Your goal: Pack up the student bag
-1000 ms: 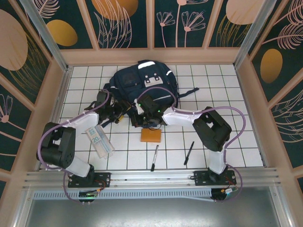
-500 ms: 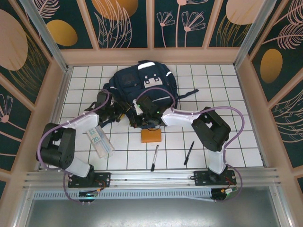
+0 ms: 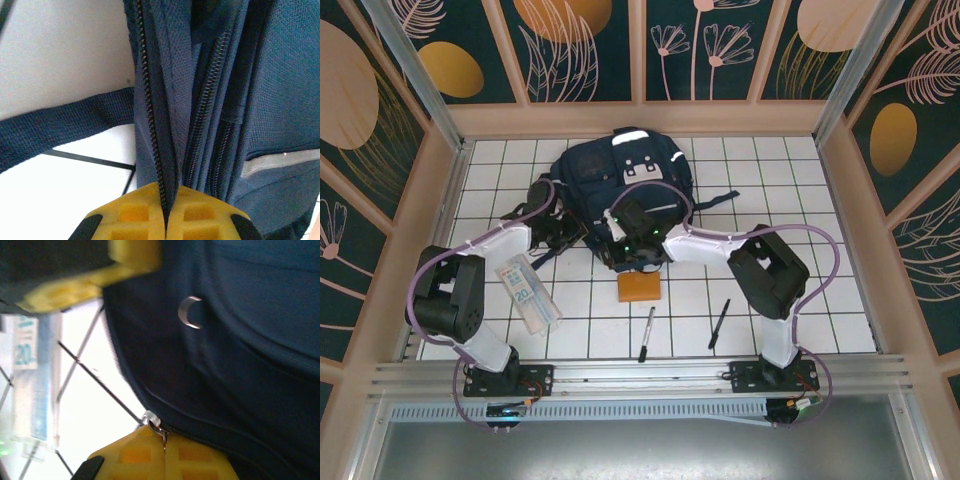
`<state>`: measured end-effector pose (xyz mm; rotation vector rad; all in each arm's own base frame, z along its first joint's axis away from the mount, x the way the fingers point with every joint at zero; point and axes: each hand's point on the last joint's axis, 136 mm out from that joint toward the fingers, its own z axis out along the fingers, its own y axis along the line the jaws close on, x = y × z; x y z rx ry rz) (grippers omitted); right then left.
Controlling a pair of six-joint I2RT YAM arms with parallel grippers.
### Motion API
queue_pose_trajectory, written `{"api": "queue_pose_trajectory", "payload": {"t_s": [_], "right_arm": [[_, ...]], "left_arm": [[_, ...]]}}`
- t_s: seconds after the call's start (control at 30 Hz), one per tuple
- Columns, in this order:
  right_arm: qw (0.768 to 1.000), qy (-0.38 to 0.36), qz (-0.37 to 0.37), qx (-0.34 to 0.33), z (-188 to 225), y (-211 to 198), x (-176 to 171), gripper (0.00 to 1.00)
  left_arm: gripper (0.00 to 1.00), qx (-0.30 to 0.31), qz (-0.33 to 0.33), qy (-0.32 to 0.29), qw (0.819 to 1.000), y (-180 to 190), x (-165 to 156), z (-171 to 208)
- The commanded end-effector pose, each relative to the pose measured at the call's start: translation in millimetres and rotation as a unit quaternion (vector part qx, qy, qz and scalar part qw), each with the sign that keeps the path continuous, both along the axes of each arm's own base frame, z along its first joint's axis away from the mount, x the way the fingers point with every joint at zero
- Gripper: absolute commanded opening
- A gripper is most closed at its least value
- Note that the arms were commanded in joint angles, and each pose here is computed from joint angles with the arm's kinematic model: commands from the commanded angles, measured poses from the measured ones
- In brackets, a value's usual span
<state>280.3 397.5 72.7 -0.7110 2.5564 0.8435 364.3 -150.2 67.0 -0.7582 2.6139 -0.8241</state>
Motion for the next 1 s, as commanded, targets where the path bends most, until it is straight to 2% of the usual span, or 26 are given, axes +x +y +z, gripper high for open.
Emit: {"api": "queue_pose_trajectory", "payload": {"t_s": [0.0,0.23,0.33,0.43,0.53,0.57,0.63,0.77,0.87,0.97], "right_arm": [[0.994,0.023,0.002,-0.109,-22.4,-70.4,-4.1,0.00],[0.986,0.029,-0.044,-0.161,-28.5,-133.8,4.0,0.00],[0.983,0.021,-0.040,-0.177,-29.2,-138.3,7.0,0.00],[0.987,0.023,-0.012,-0.159,-25.9,-119.7,4.0,0.00],[0.990,0.018,0.021,-0.135,-18.2,-83.8,0.0,0.00],[0.991,0.017,0.030,-0.126,-15.0,-70.0,-0.4,0.00],[0.993,0.013,0.045,-0.105,-7.9,-43.6,-1.7,0.00],[0.995,0.010,0.081,-0.057,8.4,6.3,-5.4,0.00],[0.994,0.015,0.104,-0.032,15.7,31.3,-10.1,0.00],[0.992,0.021,0.125,-0.001,22.2,50.7,-18.0,0.00]], "left_arm": [[0.00,0.056,0.005,-0.043,0.998,33.0,31.0,10.1],[0.00,0.120,-0.063,-0.065,0.989,42.5,65.2,14.5],[0.00,0.157,-0.075,-0.061,0.983,57.4,80.9,18.5],[0.00,0.151,-0.067,-0.048,0.985,69.0,91.0,17.9],[0.35,0.146,-0.066,-0.047,0.986,68.7,92.3,24.9],[0.44,0.135,-0.065,-0.048,0.988,66.0,88.5,28.8],[0.51,0.113,-0.062,-0.044,0.991,61.2,75.1,33.9],[0.62,0.062,-0.051,0.001,0.997,53.2,17.6,21.8],[0.65,0.013,-0.026,0.031,0.999,45.7,-20.1,9.0],[0.74,-0.045,0.013,0.036,0.998,37.5,-34.3,12.8]]}}
